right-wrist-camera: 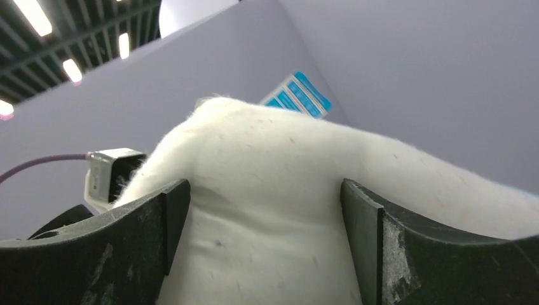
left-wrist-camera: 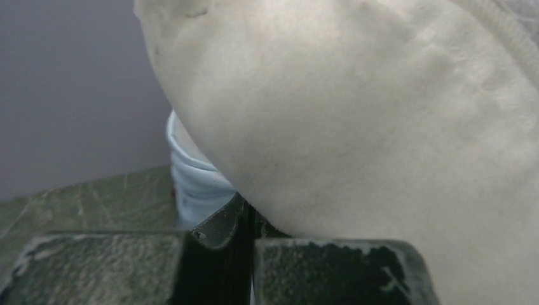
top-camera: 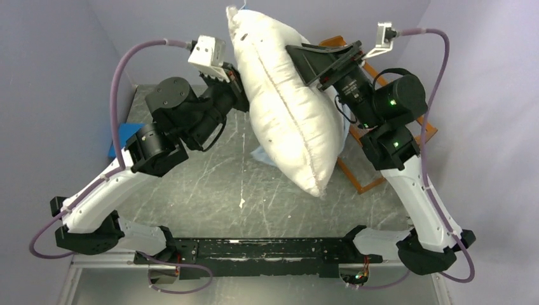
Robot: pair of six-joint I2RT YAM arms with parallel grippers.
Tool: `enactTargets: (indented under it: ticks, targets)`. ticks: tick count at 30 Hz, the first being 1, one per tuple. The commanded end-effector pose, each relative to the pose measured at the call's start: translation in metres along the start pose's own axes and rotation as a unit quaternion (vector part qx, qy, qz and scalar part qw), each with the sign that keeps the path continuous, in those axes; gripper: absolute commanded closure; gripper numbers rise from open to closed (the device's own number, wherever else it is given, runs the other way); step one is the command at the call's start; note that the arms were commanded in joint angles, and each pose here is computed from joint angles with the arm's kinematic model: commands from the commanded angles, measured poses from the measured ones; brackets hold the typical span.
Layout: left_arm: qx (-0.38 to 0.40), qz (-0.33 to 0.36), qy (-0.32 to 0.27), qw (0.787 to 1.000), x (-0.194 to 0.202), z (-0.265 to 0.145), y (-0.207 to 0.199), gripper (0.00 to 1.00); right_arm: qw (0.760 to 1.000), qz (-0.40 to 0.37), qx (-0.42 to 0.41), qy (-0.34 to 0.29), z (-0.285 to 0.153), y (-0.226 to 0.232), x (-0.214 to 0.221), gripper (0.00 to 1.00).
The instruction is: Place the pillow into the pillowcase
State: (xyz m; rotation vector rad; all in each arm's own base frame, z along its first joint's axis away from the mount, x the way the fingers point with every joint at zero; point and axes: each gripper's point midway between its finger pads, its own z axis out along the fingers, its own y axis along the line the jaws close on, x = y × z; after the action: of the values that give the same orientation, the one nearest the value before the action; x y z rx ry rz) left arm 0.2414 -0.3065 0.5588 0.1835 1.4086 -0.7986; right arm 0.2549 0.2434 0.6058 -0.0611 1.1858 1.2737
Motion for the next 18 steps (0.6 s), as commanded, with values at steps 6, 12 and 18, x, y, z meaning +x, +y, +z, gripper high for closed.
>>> enactTargets:
  ticks: [6,12,18]
  targets:
    - [-0.172,-0.013,0.053,0.984,0.107,-0.061,0.121,0.95,0.932,-0.077,0.114,0.334,-0.012,-0.138,0.231,0.14]
    - [-0.189,-0.006,0.061,0.980,0.118,-0.071,0.141,0.95,0.927,-0.128,0.137,0.326,-0.012,-0.131,0.196,0.13]
    - [-0.171,0.012,0.056,0.984,0.114,-0.065,0.136,0.95,0.906,-0.215,0.230,0.284,-0.034,-0.145,0.133,0.14]
